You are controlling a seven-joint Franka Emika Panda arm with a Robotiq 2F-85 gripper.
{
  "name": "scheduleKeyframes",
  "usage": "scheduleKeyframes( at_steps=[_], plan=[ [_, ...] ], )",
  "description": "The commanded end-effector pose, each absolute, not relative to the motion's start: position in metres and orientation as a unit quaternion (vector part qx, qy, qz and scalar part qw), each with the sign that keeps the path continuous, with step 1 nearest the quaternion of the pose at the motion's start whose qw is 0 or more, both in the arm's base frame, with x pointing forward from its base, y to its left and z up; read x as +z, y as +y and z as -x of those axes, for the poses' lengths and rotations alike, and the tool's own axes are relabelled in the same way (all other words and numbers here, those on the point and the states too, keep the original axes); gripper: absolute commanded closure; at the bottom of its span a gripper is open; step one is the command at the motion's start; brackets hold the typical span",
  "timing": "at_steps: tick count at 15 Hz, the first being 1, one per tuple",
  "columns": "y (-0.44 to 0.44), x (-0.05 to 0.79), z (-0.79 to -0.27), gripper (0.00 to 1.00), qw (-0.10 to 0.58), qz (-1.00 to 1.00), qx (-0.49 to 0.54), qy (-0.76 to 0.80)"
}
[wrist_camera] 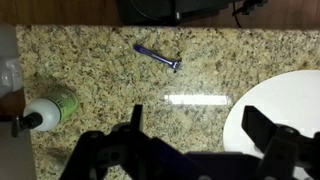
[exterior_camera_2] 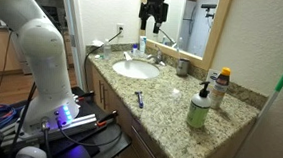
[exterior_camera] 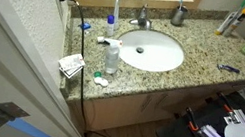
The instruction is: Move the white tube to the right side of the sink counter
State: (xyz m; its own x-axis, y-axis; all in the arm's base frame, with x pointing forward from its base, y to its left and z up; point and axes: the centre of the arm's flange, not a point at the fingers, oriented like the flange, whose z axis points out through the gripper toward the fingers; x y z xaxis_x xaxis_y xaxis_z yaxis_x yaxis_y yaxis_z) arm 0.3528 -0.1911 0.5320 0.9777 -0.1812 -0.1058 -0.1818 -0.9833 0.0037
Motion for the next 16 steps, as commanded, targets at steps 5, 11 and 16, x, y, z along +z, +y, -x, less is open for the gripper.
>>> scheduleKeyframes(
  at_steps=[5, 11, 16],
  plan=[
    [-0.191, 0.532, -0.353, 0.00, 0.003, 0.994, 0.053, 0.091],
    [-0.067, 0.502, -0.389, 0.00, 0.066, 0.994, 0.069, -0.049],
    [-0.008, 0.517, -0.393, 0.00, 0.083, 0.991, 0.058, -0.084]
  ],
)
